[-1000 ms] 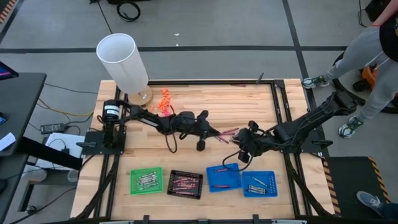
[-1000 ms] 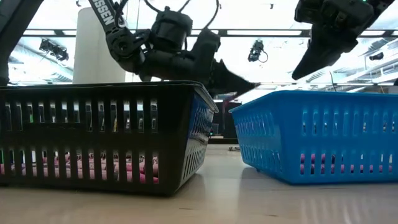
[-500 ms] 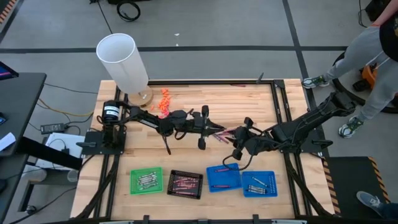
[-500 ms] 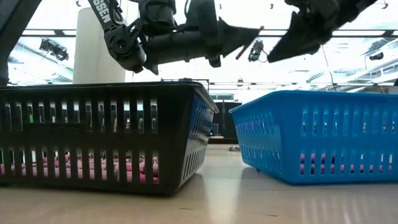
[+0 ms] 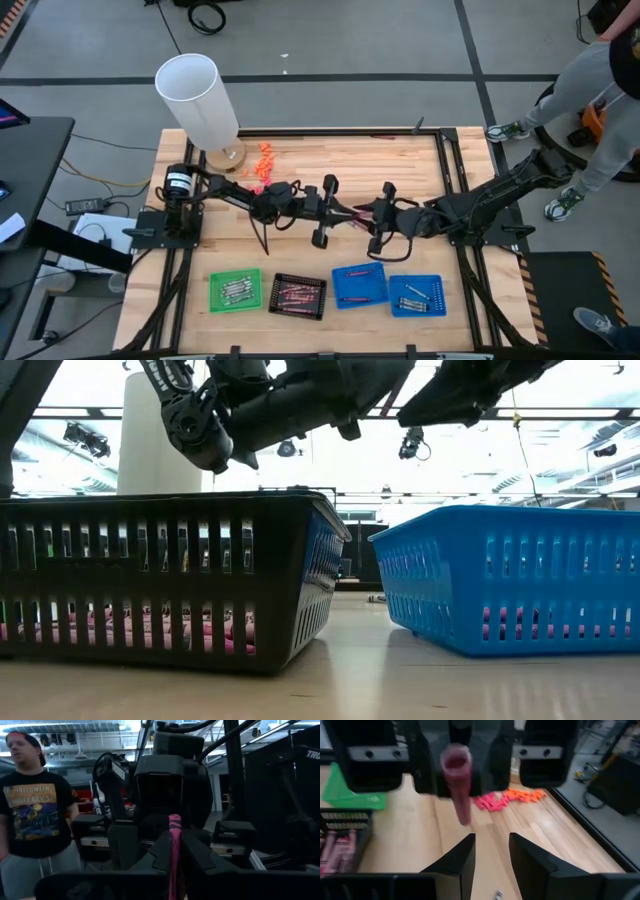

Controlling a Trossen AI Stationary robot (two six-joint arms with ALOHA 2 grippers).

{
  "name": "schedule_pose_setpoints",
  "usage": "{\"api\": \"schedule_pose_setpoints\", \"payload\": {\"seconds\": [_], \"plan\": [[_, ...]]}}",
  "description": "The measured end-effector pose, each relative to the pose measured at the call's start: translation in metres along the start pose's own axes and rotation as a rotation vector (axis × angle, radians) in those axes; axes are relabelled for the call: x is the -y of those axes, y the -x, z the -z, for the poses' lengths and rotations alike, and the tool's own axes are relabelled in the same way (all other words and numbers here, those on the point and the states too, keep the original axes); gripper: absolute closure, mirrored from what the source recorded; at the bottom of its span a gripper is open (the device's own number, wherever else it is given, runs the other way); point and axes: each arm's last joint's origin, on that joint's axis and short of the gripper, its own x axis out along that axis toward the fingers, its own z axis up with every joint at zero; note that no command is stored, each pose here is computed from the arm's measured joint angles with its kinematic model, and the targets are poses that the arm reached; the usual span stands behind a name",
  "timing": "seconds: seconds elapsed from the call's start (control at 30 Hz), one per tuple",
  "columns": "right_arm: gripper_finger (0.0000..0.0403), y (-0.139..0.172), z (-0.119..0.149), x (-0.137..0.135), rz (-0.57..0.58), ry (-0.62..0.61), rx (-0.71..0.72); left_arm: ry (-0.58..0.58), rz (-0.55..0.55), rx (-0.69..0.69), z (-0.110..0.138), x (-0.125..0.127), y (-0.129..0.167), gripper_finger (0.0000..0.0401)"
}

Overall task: Sort crayons
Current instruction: Put the red crayon into the left blue bin

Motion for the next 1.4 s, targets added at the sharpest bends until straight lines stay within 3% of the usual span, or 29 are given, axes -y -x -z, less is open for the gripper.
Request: {"api": "schedule_pose_setpoints", "payload": {"seconds": [0.23, 0.8, 1.2, 1.4], "plan": [[0.0275, -0.002, -0.003, 0.0, -0.076, 0.006, 0.012, -0.005, 0.001, 0.016, -0.003, 0.0, -0.003, 0.0376], [0.0278, -0.003, -0.008, 0.0, -0.105, 0.02, 0.062, -0.008, 0.0, 0.023, -0.004, 0.0, -0.003, 0.0376], [0.0361, -0.003, -0.01, 0.001, -0.102, 0.033, 0.079, 0.002, -0.001, -0.014, 0.0, 0.0, -0.003, 0.0375], [0.0366, -0.003, -0.009, 0.002, -0.098, 0.035, 0.068, 0.005, -0.002, -0.029, 0.001, 0.0, -0.003, 0.0345]]}}
